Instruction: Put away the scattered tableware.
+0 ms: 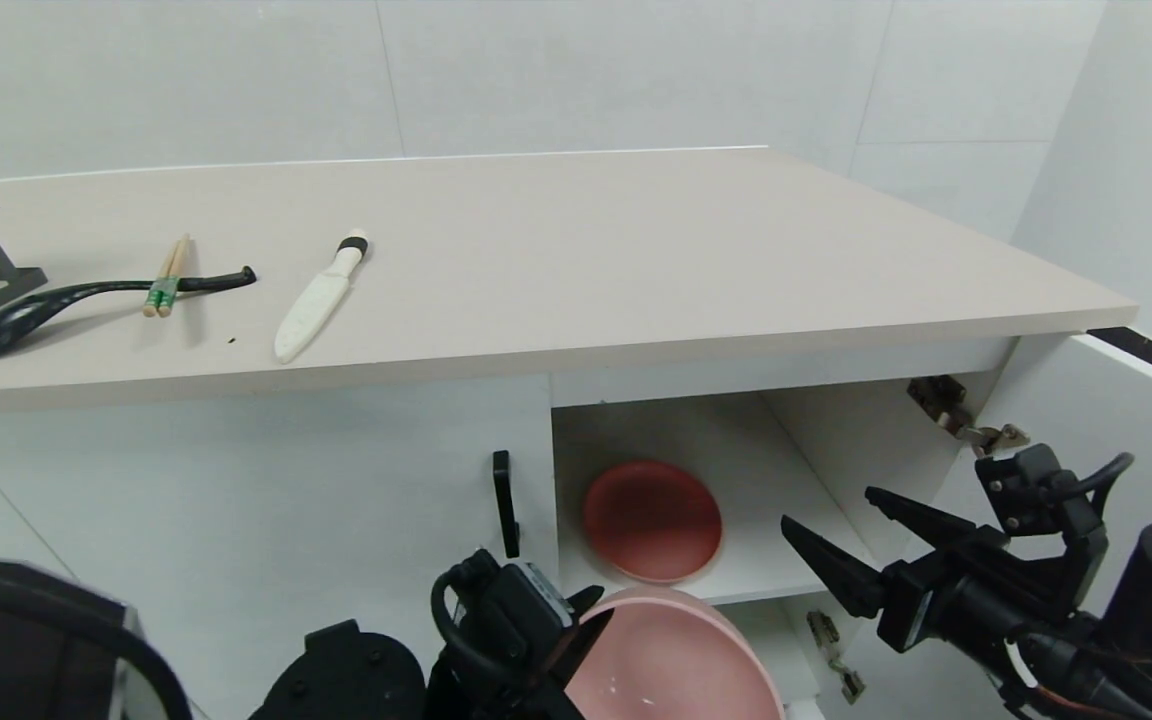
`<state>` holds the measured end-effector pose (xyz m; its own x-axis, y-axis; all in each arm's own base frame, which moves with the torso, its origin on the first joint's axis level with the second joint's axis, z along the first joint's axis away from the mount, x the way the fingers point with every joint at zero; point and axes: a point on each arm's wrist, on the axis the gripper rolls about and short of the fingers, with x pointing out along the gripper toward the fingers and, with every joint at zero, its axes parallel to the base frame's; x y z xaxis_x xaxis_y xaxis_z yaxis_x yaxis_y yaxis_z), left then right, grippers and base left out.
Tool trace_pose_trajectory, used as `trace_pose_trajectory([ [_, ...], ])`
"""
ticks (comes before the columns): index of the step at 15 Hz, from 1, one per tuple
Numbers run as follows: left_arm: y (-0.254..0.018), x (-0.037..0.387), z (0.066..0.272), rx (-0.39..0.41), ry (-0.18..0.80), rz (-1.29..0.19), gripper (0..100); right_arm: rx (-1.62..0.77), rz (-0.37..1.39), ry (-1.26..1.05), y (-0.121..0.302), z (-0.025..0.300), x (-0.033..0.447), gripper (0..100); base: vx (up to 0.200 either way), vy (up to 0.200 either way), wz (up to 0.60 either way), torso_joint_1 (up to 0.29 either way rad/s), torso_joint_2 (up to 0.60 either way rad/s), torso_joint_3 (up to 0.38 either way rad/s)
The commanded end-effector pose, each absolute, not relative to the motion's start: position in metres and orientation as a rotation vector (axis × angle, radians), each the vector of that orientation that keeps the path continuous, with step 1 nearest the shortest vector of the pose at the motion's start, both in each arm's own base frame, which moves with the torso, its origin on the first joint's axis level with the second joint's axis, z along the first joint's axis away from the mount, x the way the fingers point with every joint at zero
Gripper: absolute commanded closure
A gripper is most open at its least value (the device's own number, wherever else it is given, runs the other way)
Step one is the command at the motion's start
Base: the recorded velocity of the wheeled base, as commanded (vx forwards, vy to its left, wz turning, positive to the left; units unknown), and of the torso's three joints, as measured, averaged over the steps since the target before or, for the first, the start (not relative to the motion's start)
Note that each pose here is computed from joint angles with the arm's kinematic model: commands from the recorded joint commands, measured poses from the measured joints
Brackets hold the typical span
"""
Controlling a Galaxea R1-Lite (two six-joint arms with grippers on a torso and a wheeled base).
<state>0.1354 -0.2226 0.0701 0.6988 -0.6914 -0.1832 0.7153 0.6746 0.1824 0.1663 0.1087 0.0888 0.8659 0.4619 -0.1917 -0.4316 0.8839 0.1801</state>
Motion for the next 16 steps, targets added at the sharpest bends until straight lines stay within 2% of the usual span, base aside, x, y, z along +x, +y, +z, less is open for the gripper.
trace_pose_trajectory([
  [1, -0.242, 0.147, 0.056, 0.261, 0.111, -0.79, 100, 0.139, 0.462, 0.224, 0.107, 0.091, 0.167, 0, 0.0, 0.0, 0.0, 0.0, 0.0, 0.0],
  [6, -0.274, 0.188, 0.044, 0.258, 0.044, -0.67, 100, 0.182, 0.447, 0.228, 0.105, 0.092, 0.167, 0, 0.0, 0.0, 0.0, 0.0, 0.0, 0.0],
  [10, -0.276, 0.216, 0.038, 0.242, 0.033, -0.549, 100, 0.149, 0.454, 0.221, 0.105, 0.092, 0.167, 0, 0.0, 0.0, 0.0, 0.0, 0.0, 0.0],
  [16, -0.289, 0.213, 0.049, 0.198, -0.015, -0.575, 100, 0.119, 0.442, 0.284, 0.108, 0.078, 0.172, 0, 0.0, 0.0, 0.0, 0.0, 0.0, 0.0],
])
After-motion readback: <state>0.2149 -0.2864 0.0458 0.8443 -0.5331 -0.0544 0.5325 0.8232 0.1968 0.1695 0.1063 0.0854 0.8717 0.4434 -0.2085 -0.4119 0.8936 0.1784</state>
